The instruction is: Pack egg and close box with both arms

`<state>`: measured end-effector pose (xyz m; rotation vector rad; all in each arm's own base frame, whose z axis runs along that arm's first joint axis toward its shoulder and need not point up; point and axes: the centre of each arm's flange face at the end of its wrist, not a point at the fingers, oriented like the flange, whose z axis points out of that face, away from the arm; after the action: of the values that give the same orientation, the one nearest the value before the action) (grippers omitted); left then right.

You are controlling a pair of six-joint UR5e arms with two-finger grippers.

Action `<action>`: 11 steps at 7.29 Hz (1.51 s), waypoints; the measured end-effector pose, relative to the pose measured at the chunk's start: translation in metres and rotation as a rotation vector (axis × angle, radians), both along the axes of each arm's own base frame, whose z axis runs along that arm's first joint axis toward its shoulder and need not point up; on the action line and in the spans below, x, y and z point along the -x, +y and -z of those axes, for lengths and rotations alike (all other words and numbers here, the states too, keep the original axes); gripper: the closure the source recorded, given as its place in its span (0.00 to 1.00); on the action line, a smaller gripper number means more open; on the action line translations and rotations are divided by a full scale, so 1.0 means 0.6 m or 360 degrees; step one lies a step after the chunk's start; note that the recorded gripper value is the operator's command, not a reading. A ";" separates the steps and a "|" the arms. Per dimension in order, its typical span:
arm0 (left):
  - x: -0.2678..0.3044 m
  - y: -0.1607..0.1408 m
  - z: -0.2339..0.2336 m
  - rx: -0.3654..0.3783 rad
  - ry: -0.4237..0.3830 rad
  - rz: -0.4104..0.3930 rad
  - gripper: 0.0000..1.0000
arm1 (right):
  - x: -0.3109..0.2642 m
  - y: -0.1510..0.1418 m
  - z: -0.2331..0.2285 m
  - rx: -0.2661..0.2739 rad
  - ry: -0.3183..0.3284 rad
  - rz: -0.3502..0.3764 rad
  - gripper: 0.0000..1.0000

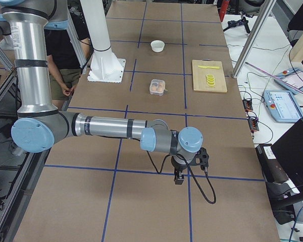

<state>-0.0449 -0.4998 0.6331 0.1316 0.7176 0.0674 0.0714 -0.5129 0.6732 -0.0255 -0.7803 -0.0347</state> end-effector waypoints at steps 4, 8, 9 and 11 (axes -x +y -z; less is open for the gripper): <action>0.000 0.000 0.000 0.0005 0.0002 0.0010 0.00 | -0.001 -0.001 0.001 0.0042 0.0004 -0.0046 0.00; 0.000 -0.001 0.001 0.0002 0.0001 0.0009 0.00 | -0.001 -0.001 0.001 0.0042 0.0003 -0.0047 0.00; 0.000 -0.001 0.001 0.0002 0.0001 0.0009 0.00 | -0.001 0.000 0.000 0.0043 0.0002 -0.0048 0.00; 0.000 -0.002 0.001 0.0000 0.0002 0.0009 0.00 | -0.001 0.001 -0.001 0.0045 0.0001 -0.0048 0.00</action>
<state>-0.0448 -0.5013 0.6324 0.1336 0.7182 0.0622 0.0720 -0.5125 0.6737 -0.0407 -0.7802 0.0048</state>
